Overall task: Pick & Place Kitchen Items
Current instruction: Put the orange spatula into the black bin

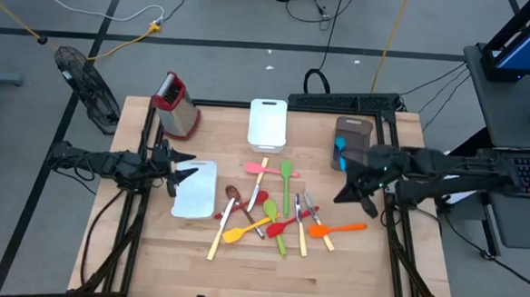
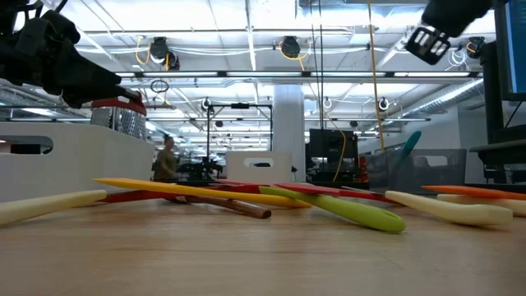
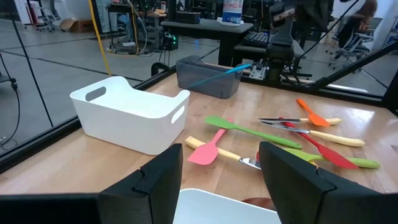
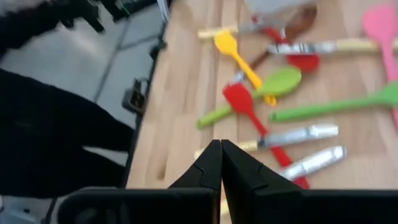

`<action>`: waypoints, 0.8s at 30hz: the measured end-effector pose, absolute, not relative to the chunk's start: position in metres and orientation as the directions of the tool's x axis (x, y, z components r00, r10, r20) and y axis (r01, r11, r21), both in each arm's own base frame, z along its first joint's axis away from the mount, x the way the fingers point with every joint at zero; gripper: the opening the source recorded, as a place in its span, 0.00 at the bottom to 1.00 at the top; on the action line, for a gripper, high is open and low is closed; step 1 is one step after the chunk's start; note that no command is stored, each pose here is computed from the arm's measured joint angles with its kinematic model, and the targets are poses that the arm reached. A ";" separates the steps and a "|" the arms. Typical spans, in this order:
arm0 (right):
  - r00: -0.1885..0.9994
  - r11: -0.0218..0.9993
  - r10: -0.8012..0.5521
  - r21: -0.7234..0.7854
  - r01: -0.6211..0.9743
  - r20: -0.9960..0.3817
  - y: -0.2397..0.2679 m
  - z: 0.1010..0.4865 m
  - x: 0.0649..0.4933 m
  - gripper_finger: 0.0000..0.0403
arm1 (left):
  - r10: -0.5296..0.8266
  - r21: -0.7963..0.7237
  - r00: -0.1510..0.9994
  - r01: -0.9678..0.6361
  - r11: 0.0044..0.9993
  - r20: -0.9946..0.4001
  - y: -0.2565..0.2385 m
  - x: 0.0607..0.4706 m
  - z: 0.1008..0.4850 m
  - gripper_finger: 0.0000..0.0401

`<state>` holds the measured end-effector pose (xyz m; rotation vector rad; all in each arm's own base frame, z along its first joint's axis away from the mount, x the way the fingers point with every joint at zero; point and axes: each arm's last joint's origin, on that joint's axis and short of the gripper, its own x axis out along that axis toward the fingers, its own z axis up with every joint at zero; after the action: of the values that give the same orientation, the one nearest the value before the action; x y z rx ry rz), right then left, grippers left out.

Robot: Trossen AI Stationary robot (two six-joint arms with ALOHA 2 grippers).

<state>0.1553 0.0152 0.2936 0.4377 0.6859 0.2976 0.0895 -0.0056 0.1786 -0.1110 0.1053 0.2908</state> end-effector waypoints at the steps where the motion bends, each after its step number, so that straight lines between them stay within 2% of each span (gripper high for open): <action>1: 0.728 0.868 0.402 0.485 -0.109 -0.556 0.019 0.293 0.155 0.00 | 0.280 -0.093 0.953 -0.291 0.952 -0.119 -0.006 0.089 0.179 0.54; 10: 0.652 0.864 0.422 0.497 -0.080 -0.630 0.054 0.285 0.152 0.00 | 0.280 -0.086 0.953 -0.290 0.953 -0.120 -0.006 0.089 0.179 0.54; 18: 0.459 0.872 0.458 0.484 -0.069 -0.761 0.086 0.261 0.158 0.00 | 0.280 -0.086 0.953 -0.291 0.953 -0.120 -0.006 0.089 0.179 0.54; 24: 0.375 0.899 0.424 0.433 -0.065 -0.825 0.103 0.244 0.165 0.00 | 0.279 -0.086 0.953 -0.290 0.953 -0.120 -0.006 0.089 0.179 0.54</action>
<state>0.1648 0.1027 0.2444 0.3562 1.1499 0.3210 0.0894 -0.0056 0.1786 -0.1029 0.1071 0.2901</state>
